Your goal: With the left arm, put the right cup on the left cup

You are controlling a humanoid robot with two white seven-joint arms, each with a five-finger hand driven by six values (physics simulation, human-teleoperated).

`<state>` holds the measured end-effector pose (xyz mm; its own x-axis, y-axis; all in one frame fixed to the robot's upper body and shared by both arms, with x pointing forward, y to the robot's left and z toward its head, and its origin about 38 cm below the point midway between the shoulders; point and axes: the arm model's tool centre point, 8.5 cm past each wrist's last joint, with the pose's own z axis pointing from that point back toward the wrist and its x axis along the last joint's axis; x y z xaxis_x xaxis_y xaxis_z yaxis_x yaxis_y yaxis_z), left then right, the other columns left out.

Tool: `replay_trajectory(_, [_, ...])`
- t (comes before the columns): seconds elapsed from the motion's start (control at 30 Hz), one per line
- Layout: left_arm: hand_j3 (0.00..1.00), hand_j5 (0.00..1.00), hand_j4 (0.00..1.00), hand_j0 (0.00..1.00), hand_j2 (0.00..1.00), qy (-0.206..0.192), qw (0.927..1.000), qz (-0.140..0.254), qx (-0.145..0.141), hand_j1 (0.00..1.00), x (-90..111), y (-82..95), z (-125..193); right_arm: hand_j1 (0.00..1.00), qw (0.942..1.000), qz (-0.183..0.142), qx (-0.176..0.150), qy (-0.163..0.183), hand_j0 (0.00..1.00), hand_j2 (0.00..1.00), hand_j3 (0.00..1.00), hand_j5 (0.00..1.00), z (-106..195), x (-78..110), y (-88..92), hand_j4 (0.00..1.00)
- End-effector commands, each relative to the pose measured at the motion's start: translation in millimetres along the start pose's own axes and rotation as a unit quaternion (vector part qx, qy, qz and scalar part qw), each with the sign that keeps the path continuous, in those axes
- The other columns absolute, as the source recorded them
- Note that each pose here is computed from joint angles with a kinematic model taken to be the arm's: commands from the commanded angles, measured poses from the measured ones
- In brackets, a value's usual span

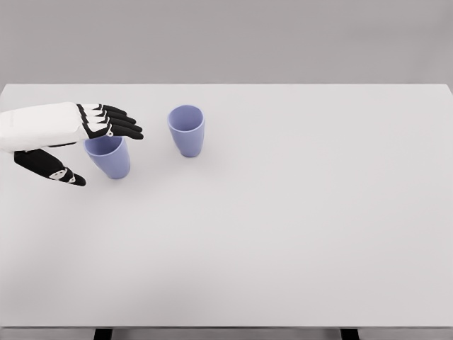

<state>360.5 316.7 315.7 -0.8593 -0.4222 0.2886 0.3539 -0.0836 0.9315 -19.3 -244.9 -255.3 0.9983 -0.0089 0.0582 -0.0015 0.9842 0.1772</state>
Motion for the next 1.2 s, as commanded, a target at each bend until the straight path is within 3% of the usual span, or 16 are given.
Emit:
replay_trajectory(0.0, [1.0, 1.0, 1.0, 1.0, 1.0, 0.0, 1.0, 0.002, 0.002, 1.0, 0.0, 0.6, 0.1, 1.0, 1.0, 0.0, 0.001, 0.0, 1.0, 1.0, 1.0, 1.0, 0.0, -0.1, 0.1, 1.0])
replay_trajectory(0.17, [1.0, 1.0, 1.0, 1.0, 1.0, -0.011, 0.9976, -0.057, 0.036, 1.0, 11.4, 50.1, -1.2, 1.0, 1.0, 0.002, -0.001, -0.003, 1.0, 1.0, 1.0, 1.0, -0.3, 2.4, -0.4, 1.0])
replay_trajectory(0.23, [1.0, 1.0, 1.0, 1.0, 1.0, -0.027, 0.9972, -0.059, 0.038, 1.0, 13.8, 52.0, -12.2, 1.0, 1.0, 0.002, -0.001, -0.001, 1.0, 1.0, 1.0, 1.0, -0.1, 1.4, -0.3, 1.0])
replay_trajectory(0.33, [1.0, 1.0, 1.0, 1.0, 1.0, -0.085, 0.996, -0.028, 0.0, 1.0, 18.8, 23.0, -62.0, 1.0, 1.0, 0.002, -0.001, -0.001, 1.0, 1.0, 1.0, 1.0, -0.1, 1.4, -0.3, 1.0])
replay_trajectory(0.4, [1.0, 1.0, 1.0, 1.0, 1.0, -0.09, 0.995, -0.042, 0.003, 1.0, 22.7, 35.4, -64.1, 1.0, 1.0, 0.003, -0.001, -0.001, 1.0, 1.0, 1.0, 1.0, -0.1, 1.3, -0.3, 1.0])
replay_trajectory(0.6, [1.0, 1.0, 1.0, 1.0, 1.0, -0.101, 0.9936, -0.05, 0.005, 1.0, 26.9, 42.5, -70.4, 1.0, 1.0, 0.003, -0.001, -0.003, 1.0, 1.0, 1.0, 1.0, -0.4, 2.9, -0.5, 1.0])
replay_trajectory(0.77, [1.0, 1.0, 1.0, 1.0, 1.0, -0.12, 0.9925, -0.02, 0.018, 1.0, 30.7, 49.9, -66.4, 1.0, 1.0, 0.003, -0.001, -0.001, 1.0, 1.0, 1.0, 1.0, -0.1, 1.3, -0.4, 1.0])
replay_trajectory(0.8, [1.0, 1.0, 1.0, 1.0, 1.0, -0.118, 0.9929, -0.016, 0.009, 1.0, 29.8, 46.5, -66.7, 1.0, 1.0, 0.003, -0.001, -0.001, 1.0, 1.0, 1.0, 1.0, -0.1, 1.3, -0.4, 1.0])
replay_trajectory(0.87, [1.0, 1.0, 1.0, 1.0, 1.0, -0.127, 0.9898, -0.011, -0.062, 1.0, 33.1, 31.5, -86.0, 1.0, 1.0, 0.003, -0.001, -0.001, 1.0, 1.0, 1.0, 1.0, -0.1, 1.3, -0.3, 1.0])
replay_trajectory(0.93, [1.0, 1.0, 1.0, 1.0, 1.0, -0.139, 0.9863, -0.007, -0.089, 1.0, 37.7, 32.1, -95.3, 1.0, 1.0, 0.003, -0.001, -0.001, 1.0, 1.0, 1.0, 1.0, -0.1, 1.3, -0.4, 1.0])
replay_trajectory(1.03, [1.0, 1.0, 1.0, 1.0, 1.0, -0.15, 0.976, 0.01, -0.157, 1.0, 39.6, 16.7, -116.6, 1.0, 1.0, 0.003, -0.001, -0.001, 1.0, 1.0, 1.0, 1.0, -0.1, 1.3, -0.4, 1.0])
replay_trajectory(1.13, [1.0, 1.0, 1.0, 1.0, 1.0, -0.159, 0.9746, -0.01, -0.157, 1.0, 47.1, 30.9, -124.2, 1.0, 1.0, 0.003, -0.001, -0.001, 1.0, 1.0, 1.0, 1.0, -0.1, 1.3, -0.4, 1.0])
replay_trajectory(1.17, [1.0, 1.0, 1.0, 1.0, 1.0, -0.157, 0.9758, -0.025, -0.15, 1.0, 50.0, 44.3, -122.3, 1.0, 1.0, 0.003, -0.001, -0.001, 1.0, 1.0, 1.0, 1.0, -0.1, 1.3, -0.4, 1.0])
